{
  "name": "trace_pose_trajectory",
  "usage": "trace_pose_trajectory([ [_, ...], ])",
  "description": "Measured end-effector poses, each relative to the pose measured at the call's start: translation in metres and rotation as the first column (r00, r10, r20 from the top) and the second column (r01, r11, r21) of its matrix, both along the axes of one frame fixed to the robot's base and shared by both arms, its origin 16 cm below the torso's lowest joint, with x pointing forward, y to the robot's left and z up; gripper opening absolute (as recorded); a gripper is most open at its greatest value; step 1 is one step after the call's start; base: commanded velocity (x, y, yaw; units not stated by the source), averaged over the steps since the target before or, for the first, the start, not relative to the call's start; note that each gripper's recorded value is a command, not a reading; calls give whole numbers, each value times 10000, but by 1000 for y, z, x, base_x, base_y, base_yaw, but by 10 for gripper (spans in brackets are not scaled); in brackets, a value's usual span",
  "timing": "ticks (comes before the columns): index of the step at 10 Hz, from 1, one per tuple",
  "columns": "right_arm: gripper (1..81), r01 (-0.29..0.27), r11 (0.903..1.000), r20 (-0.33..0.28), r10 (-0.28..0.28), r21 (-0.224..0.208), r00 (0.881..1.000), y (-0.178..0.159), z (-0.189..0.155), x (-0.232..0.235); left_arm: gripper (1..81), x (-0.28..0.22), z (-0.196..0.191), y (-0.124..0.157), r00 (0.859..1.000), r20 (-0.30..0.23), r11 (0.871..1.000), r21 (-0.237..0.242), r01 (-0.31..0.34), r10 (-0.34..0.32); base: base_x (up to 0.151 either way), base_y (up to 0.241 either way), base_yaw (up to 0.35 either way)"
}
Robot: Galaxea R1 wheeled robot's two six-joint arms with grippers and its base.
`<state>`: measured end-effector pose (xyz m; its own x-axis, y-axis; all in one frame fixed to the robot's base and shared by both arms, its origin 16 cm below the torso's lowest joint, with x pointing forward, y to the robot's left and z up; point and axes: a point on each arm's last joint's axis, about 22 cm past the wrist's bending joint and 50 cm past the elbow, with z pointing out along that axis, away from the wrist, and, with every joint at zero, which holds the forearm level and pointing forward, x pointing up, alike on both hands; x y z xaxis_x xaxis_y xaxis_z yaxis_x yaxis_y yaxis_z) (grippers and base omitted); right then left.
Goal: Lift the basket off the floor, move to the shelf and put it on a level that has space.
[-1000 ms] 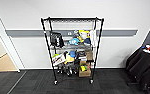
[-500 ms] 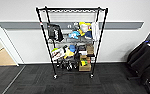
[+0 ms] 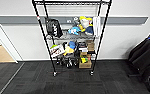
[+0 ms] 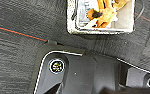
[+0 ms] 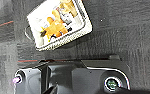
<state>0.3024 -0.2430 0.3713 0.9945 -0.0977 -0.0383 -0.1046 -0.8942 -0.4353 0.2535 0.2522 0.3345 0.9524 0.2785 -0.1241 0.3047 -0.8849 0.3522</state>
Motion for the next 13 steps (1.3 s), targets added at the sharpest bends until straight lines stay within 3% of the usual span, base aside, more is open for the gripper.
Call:
trace_pose_trajectory([
  [3, 811, -242, 9997, 387, 245, -71, 9990, -3, -5, 53, 811, 31, -13, -3, 9993, 270, 9996, -72, -265, 267, 0, 0, 0],
  [7, 811, -478, 9969, 594, 515, -618, 9969, -17, -25, 100, 811, 76, -30, -21, 9957, 734, 9979, -345, -545, 569, 0, 0, 0],
  [10, 811, -570, 9963, 885, 626, -645, 9941, -13, -37, 123, 811, 105, -44, -29, 9930, 999, 9970, -512, -588, 637, 0, 0, 0],
  [13, 811, -551, 9967, 959, 606, -591, 9935, -10, -56, 139, 811, 107, -67, -35, 9941, 897, 9966, -599, -557, 610, 0, 0, 0],
])
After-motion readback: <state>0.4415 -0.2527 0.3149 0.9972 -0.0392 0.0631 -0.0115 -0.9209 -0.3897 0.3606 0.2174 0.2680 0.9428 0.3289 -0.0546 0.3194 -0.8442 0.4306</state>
